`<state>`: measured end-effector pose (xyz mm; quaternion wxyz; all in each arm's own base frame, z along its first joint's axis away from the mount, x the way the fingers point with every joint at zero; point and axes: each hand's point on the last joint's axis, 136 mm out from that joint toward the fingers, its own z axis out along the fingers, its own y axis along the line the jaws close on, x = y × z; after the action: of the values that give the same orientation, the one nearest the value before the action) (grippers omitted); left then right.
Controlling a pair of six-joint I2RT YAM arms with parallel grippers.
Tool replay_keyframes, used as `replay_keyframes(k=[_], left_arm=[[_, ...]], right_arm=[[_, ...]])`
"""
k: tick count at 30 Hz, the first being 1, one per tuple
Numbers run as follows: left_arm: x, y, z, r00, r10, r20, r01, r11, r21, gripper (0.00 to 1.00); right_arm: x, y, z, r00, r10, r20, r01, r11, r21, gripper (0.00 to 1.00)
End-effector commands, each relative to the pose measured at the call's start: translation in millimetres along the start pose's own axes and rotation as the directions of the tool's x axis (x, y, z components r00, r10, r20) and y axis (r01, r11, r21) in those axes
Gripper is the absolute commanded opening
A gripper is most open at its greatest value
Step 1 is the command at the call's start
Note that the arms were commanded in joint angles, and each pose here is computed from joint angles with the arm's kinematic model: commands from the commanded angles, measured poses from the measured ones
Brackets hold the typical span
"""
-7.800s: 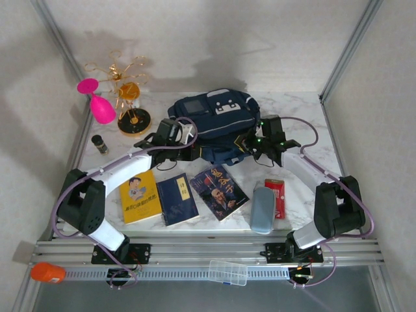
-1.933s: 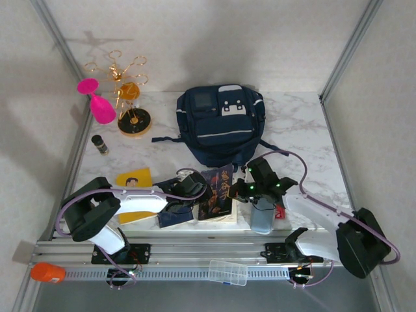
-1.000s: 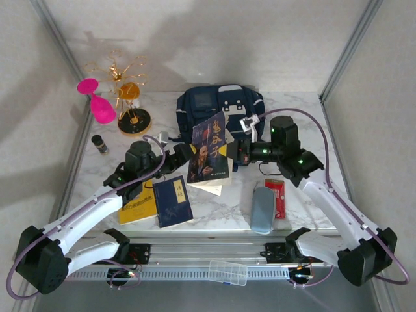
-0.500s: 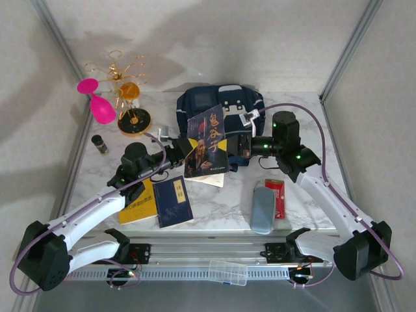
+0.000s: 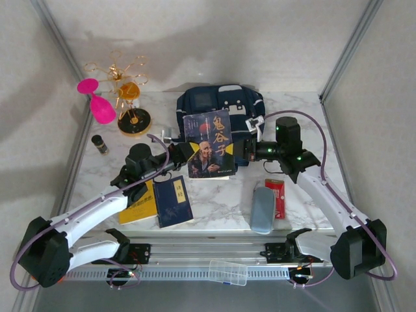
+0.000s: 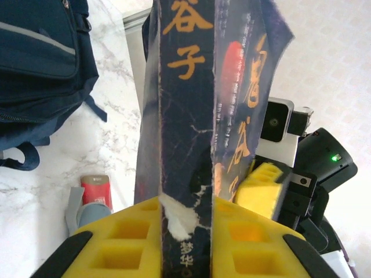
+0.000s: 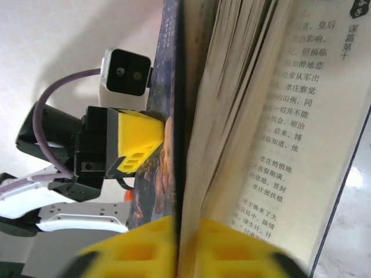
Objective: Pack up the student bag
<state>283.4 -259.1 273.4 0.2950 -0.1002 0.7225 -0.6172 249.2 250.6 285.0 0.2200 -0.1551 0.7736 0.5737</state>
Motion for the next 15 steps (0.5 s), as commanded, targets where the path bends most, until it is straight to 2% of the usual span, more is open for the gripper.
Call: replay_keyframes(k=[1, 5, 8, 15], left_arm=[[-3.5, -49.7, 1.9, 0.998, 0.064, 0.003, -0.064, 0.987, 0.145, 0.0], [-7.2, -67.2, 7.5, 0.998, 0.059, -0.005, -0.056, 0.977, 0.204, 0.0], [-9.5, -82.8, 10.9, 0.999, 0.054, -0.005, -0.051, 0.964, 0.26, 0.0], [-7.5, -116.6, 23.2, 0.999, 0.045, -0.016, -0.036, 0.929, 0.368, 0.0]], right_arm=[[1.5, -18.7, -3.3, 1.0, 0.009, -0.006, -0.009, 0.997, 0.076, 0.41], [3.9, -40.4, -13.3, 0.996, 0.089, 0.019, -0.09, 0.985, 0.145, 0.76], [8.0, -30.9, -10.8, 0.993, 0.117, 0.001, -0.117, 0.992, 0.053, 0.97], [10.0, -17.2, -5.2, 0.985, 0.168, -0.029, -0.17, 0.98, -0.101, 0.99]])
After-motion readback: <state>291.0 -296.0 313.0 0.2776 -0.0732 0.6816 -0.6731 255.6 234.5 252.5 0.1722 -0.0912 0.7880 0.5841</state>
